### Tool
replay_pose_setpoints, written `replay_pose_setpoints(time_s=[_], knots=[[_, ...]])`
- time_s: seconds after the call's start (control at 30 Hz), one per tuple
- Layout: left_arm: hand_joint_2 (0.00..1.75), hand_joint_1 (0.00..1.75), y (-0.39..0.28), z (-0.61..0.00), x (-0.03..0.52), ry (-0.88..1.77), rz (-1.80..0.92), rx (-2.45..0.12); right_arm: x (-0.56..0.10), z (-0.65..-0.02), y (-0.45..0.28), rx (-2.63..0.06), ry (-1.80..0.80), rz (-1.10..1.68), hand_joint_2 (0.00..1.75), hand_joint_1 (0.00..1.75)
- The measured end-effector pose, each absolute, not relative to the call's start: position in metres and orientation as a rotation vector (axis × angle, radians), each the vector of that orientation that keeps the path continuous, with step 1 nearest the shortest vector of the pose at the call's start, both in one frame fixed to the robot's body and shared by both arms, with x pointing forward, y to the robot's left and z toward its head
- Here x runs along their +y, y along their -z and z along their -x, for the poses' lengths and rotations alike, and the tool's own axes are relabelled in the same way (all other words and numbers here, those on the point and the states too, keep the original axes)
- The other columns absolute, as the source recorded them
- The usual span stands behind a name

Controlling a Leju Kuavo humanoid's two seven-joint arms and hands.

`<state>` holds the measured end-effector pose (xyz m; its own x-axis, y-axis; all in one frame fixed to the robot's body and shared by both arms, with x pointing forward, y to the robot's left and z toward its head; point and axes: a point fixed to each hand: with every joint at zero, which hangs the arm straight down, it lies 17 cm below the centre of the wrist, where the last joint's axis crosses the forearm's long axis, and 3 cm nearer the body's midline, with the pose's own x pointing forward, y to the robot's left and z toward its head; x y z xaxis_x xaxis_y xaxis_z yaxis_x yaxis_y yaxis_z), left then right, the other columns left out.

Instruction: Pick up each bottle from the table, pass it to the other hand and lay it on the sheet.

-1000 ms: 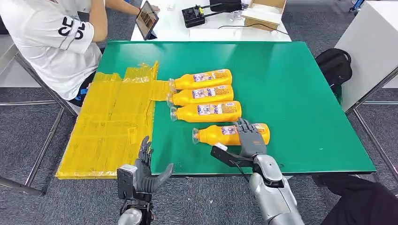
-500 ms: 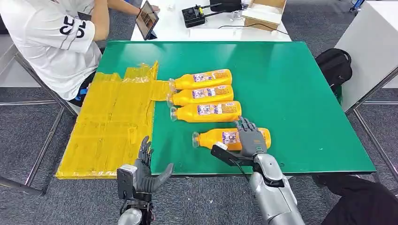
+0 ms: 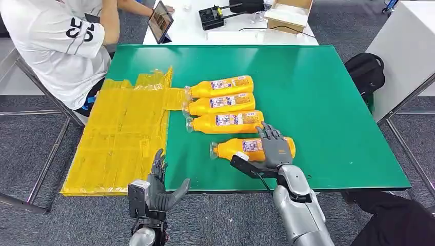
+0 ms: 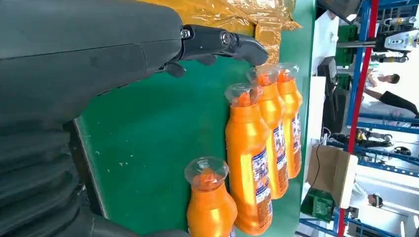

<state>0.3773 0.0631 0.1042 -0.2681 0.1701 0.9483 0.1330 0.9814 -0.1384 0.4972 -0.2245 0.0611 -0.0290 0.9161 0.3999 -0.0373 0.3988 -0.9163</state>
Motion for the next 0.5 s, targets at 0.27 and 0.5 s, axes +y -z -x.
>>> replay_pose_setpoints(time_s=[0.27,0.5], knots=[[1.75,0.0,-0.104,-0.377,0.058,-0.032,0.239,-1.843,-0.251,-0.499,-0.044,-1.306,-0.926,0.873,1.75,0.0],[1.75,0.0,-0.102,-0.378,0.054,-0.027,0.253,-1.838,-0.286,-0.502,-0.022,-1.195,-0.926,0.908,1.75,0.0]])
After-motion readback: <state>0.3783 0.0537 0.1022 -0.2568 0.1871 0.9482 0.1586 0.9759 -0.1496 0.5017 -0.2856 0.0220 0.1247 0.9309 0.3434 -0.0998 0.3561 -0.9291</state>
